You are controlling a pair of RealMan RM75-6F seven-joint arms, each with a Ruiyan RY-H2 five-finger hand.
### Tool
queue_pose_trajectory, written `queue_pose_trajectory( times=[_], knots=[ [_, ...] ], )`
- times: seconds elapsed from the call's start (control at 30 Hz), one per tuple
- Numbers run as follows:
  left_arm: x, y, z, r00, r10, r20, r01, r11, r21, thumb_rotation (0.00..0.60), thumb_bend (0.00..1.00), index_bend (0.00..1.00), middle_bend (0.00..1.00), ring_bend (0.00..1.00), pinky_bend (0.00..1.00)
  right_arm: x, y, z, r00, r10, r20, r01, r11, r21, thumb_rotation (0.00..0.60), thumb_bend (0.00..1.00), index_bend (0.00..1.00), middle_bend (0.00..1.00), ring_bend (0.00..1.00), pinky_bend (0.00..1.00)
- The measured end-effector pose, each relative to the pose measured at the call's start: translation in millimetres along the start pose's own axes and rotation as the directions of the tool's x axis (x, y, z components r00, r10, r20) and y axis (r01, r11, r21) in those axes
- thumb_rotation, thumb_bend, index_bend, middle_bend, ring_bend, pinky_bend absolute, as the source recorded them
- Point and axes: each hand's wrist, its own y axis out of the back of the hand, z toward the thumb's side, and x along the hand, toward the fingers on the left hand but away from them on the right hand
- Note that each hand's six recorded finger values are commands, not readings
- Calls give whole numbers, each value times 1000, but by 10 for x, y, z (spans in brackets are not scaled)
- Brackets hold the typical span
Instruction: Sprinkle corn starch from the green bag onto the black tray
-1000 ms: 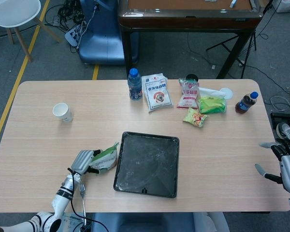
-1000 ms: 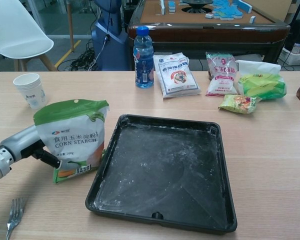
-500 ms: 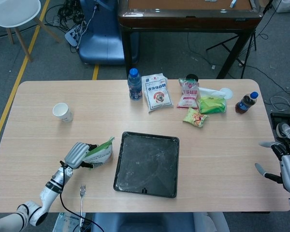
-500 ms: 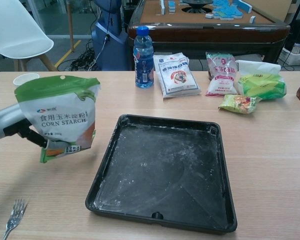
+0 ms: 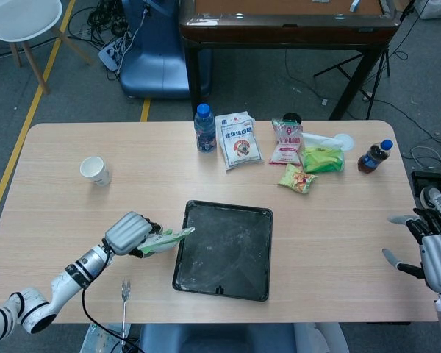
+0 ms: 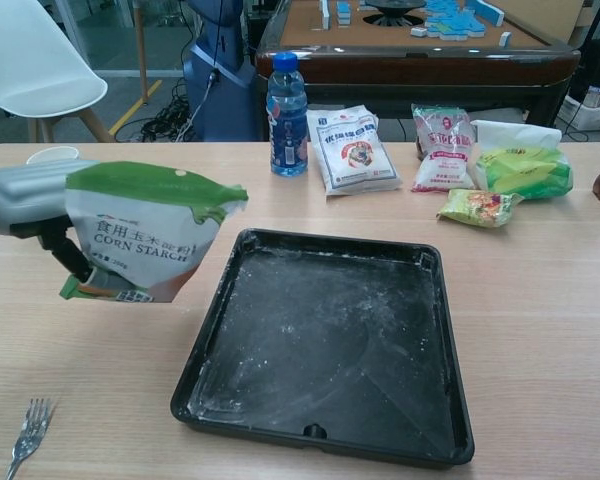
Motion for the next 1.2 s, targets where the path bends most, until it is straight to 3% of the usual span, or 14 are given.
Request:
queue_pose_trajectory(
  times=[0.2, 0.57, 0.87, 1.2],
  knots=[
    [122, 23, 223, 991, -122, 44, 113, 978, 177, 600, 364, 499, 643, 625, 643, 6, -28, 12, 1000, 2, -12, -2, 1000, -11, 600, 216, 335, 362, 174, 132],
    [312, 120, 406, 978, -204, 39, 166, 882, 441, 600, 396, 489, 643, 620, 629, 50, -48, -66, 1000, -2, 0, 2, 1000, -26, 600, 216, 335, 362, 174, 131],
    [373, 216, 530, 974, -226, 7, 167, 742, 650, 600, 427, 484, 642, 616, 628, 74, -53, -115, 1000, -10, 12, 10, 999, -32, 600, 216, 335, 362, 174, 131],
    [392, 154, 712, 976, -201, -84, 179, 522, 834, 600, 430, 476, 637, 613, 628, 78, -64, -148, 1000, -13, 21, 14, 999, -37, 600, 216, 335, 362, 174, 131]
  ],
)
